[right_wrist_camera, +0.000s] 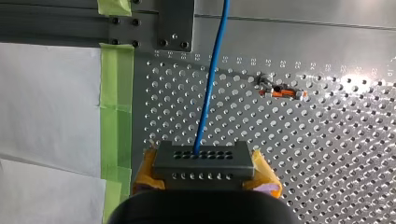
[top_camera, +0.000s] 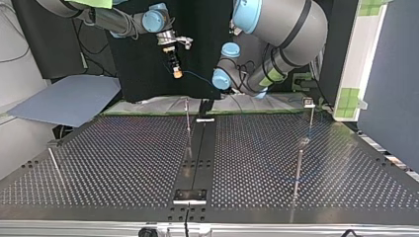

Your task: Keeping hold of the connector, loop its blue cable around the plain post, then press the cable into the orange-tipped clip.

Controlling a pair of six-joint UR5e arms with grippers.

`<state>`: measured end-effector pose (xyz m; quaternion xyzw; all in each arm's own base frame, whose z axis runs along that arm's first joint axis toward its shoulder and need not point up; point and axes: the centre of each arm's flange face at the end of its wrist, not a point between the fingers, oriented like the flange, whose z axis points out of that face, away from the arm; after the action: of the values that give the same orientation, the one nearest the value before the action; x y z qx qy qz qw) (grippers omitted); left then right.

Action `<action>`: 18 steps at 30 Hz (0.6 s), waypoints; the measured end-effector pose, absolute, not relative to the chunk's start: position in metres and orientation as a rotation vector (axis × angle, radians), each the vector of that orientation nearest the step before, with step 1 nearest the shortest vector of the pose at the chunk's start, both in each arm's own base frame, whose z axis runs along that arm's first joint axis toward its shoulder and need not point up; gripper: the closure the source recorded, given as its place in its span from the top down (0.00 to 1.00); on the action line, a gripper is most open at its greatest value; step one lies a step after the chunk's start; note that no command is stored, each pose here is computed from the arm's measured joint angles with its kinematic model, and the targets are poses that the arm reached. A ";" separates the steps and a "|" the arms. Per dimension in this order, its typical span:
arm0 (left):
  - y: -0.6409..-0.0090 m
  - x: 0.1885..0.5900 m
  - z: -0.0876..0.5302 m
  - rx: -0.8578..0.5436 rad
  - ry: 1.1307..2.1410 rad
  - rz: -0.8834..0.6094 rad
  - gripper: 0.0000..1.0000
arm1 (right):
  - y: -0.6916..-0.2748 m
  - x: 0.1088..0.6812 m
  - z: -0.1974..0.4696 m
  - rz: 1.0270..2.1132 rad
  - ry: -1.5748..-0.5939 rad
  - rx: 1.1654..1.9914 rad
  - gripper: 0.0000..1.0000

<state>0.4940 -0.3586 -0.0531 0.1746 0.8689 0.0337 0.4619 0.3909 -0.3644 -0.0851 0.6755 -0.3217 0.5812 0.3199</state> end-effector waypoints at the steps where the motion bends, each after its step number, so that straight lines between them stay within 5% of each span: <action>1: -0.359 0.493 -0.054 0.421 2.134 0.063 1.00 | -0.364 0.391 -0.085 1.527 -0.845 1.777 0.00; 18: -0.379 0.509 -0.052 0.297 2.026 -0.244 1.00 | -0.363 0.392 -0.085 1.525 -0.839 1.779 0.00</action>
<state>0.5089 -0.3786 -0.0525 0.1237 0.8427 -0.1014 0.5141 0.3917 -0.3633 -0.0854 0.6771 -0.3194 0.5804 0.3203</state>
